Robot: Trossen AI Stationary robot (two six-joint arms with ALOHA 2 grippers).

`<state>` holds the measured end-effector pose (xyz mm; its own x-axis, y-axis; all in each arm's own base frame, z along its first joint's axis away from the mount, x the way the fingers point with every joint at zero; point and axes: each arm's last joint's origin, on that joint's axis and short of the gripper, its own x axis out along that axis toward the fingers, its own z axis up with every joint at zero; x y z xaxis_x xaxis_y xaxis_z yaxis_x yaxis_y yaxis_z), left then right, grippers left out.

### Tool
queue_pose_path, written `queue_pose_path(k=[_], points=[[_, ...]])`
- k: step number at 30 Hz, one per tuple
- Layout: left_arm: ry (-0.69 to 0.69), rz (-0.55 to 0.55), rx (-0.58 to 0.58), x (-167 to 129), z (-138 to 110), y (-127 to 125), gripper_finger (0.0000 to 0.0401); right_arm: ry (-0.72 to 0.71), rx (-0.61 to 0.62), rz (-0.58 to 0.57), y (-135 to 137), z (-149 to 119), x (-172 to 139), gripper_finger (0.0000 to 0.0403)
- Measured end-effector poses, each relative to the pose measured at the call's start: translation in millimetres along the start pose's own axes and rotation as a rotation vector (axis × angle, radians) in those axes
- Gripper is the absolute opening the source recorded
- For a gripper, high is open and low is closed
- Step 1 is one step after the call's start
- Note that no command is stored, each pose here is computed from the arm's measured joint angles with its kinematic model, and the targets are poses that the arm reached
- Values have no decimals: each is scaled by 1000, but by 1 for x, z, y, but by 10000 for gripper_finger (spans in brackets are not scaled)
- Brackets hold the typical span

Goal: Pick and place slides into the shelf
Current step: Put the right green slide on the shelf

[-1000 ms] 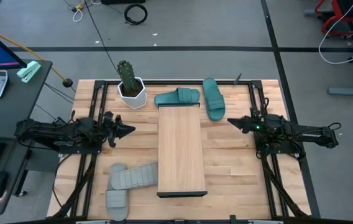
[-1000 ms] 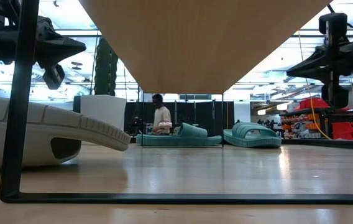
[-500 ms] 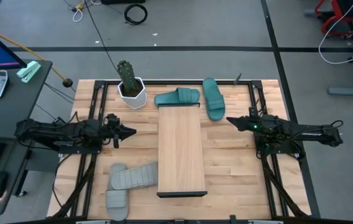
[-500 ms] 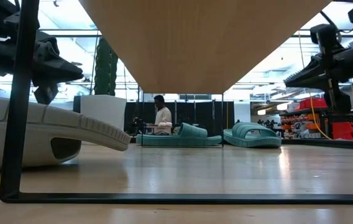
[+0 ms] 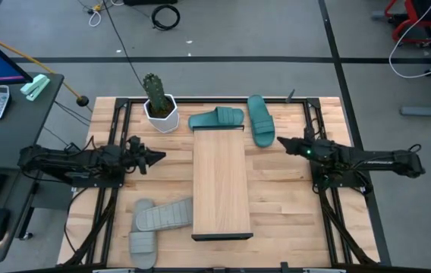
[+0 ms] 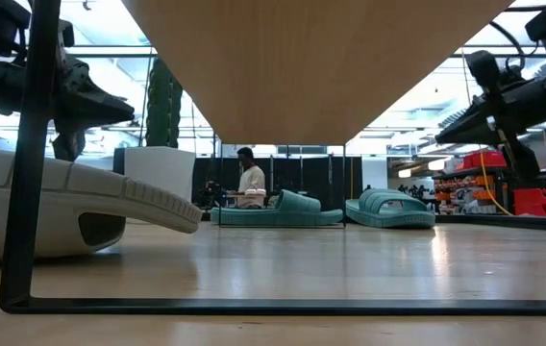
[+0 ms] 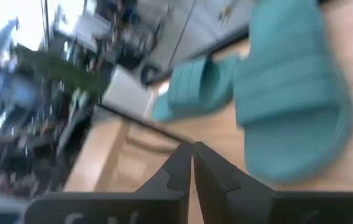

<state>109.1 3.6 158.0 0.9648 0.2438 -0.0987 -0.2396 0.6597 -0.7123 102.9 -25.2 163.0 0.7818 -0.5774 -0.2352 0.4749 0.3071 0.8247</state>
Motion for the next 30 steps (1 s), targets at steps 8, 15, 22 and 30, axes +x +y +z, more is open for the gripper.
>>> queue_pose_path(k=[8,15,22,30], points=[[-51,-42,-54,0,5,-5,42,-53,-129,89,18,18,0,29],[-73,-22,-74,0,5,-4,31,-33,-330,6,49,44,-2,54],[-75,-24,-95,0,5,-4,30,14,-427,-162,74,66,12,80],[-82,-33,-102,0,6,-5,33,134,-334,-303,68,75,54,77]])
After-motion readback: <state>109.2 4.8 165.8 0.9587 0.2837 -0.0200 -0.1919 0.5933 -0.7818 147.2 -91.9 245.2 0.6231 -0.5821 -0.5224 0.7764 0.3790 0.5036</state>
